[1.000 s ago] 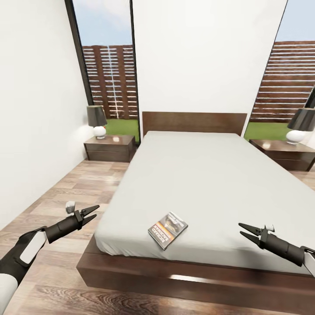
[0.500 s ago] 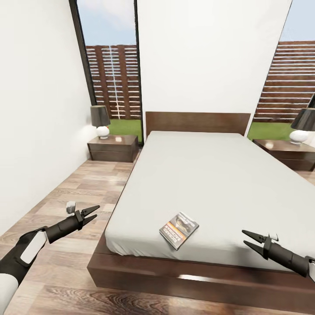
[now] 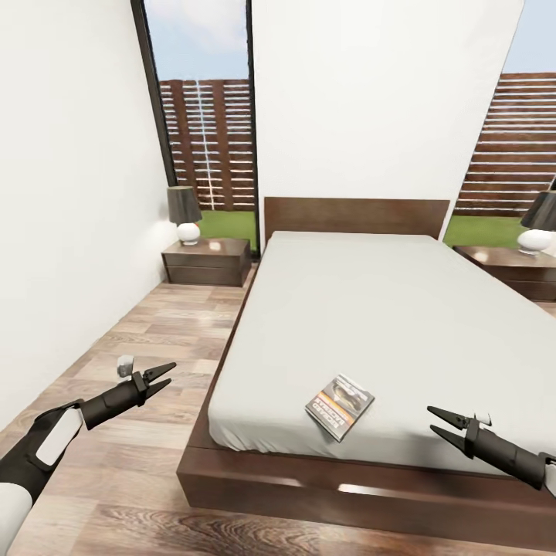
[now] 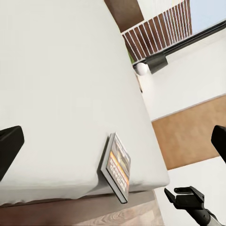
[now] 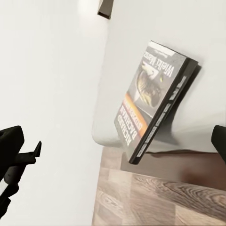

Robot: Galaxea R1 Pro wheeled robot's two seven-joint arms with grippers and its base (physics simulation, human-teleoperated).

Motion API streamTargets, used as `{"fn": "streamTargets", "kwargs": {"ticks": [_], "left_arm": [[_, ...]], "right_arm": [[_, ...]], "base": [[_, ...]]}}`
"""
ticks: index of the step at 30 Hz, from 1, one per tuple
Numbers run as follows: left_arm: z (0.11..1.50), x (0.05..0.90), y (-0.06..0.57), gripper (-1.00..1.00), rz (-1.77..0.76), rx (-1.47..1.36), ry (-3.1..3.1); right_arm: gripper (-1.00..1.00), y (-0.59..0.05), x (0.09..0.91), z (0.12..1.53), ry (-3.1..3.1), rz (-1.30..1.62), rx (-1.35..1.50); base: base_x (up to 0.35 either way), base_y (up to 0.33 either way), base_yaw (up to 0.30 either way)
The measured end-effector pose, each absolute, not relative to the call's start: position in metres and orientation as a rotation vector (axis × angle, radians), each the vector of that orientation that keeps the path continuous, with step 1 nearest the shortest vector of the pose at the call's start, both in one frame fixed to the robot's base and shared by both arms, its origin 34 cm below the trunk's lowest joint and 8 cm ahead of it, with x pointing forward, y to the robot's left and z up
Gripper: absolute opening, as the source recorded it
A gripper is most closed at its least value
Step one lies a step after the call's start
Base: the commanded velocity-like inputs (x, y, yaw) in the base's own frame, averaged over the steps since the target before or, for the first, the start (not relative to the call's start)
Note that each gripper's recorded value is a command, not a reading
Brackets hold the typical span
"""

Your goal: In the bedroom, move the book from the bed onto either nightstand, and place the two sandals side by side next to the bed.

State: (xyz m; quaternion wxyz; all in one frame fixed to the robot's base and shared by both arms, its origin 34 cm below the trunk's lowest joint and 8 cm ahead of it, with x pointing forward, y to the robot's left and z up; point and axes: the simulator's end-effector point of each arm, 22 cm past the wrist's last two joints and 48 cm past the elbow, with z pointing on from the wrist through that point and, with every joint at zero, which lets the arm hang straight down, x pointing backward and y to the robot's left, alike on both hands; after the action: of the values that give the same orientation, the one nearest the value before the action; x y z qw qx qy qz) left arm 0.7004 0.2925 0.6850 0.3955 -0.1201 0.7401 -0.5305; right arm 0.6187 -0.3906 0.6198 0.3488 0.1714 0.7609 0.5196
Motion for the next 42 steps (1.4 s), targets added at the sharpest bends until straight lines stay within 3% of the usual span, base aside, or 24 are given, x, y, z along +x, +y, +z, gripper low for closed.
{"fn": "streamTargets", "kwargs": {"ticks": [18,33,42], "left_arm": [[0.685,0.700,0.293,1.00,-1.345,-0.304,1.876],[0.669,0.698,0.284,1.00,-1.365,-0.350,1.884],[0.558,0.682,0.358,1.00,-0.954,-0.566,1.965]], "right_arm": [[1.00,-0.390,0.619,0.619,1.973,1.347,0.445],[1.00,-0.390,0.619,0.620,1.971,1.348,0.444],[1.00,-0.390,0.619,0.620,1.971,1.348,0.444]], "base": [[0.000,0.178,0.000],[0.000,0.020,0.000],[0.000,0.000,0.000]]}}
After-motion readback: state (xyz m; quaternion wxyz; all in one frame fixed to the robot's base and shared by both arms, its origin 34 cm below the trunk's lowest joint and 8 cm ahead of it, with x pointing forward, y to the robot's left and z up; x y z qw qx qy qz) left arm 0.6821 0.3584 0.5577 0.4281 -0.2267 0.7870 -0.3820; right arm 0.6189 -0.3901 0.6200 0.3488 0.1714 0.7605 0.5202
